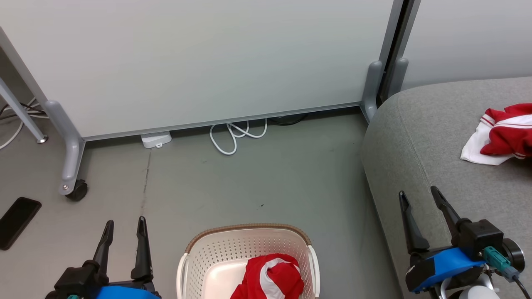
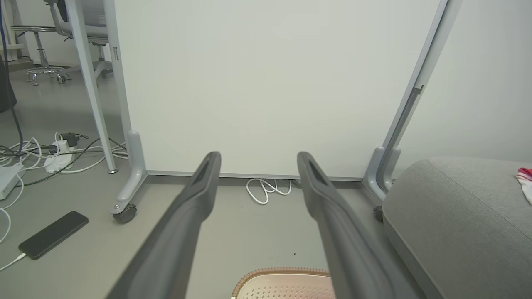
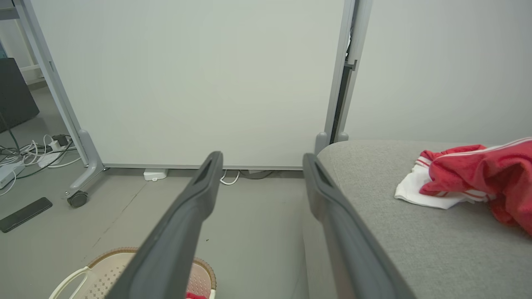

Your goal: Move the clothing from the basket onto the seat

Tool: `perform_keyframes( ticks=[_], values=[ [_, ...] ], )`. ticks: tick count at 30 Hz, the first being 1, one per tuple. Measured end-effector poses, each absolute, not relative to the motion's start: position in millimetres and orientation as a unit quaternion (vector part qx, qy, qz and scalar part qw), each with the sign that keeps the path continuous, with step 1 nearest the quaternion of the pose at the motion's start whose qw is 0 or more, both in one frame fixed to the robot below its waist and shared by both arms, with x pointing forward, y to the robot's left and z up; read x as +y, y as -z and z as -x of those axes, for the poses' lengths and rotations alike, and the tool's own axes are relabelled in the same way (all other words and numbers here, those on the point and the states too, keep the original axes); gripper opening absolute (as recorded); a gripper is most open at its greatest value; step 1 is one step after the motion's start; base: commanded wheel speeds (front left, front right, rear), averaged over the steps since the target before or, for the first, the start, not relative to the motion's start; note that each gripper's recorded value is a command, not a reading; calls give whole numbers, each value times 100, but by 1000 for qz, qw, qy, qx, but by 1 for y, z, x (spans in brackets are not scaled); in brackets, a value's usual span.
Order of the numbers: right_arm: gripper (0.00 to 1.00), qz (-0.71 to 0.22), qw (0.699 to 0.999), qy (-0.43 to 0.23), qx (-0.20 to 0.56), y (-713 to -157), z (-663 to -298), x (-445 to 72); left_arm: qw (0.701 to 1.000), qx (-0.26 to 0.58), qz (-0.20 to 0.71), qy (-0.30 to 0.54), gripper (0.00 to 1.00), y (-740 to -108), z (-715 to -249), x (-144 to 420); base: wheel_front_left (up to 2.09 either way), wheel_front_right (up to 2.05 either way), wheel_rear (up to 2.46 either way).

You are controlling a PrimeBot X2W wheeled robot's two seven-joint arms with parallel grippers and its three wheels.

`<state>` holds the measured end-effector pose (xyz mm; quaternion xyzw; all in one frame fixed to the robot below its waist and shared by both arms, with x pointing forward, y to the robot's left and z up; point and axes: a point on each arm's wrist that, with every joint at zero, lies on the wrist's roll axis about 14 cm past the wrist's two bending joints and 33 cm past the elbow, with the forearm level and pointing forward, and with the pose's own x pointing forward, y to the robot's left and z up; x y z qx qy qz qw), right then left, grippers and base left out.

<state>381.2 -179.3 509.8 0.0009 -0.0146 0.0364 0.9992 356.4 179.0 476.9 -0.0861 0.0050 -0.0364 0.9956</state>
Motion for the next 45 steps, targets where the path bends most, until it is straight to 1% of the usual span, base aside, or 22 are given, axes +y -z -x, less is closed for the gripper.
perform_keyframes(
  ticks=[19,26,32,38,45],
  values=[
    [100,-7,999,-42,-1,-501,-384,-175,995,15,87,35,100,-470,-358,178,0,0,0],
    [100,-8,999,-42,6,-496,-386,-175,994,24,86,58,100,-465,-365,164,0,0,0],
    [100,-11,999,-43,6,-494,-395,-174,990,57,94,92,100,-446,-379,141,0,0,0],
    [100,-16,999,-46,10,-488,-408,-173,978,122,95,140,100,-406,-394,113,0,0,0],
    [100,-24,998,-45,21,-474,-422,-174,957,201,101,185,100,-354,-410,81,0,0,0]
  ],
)
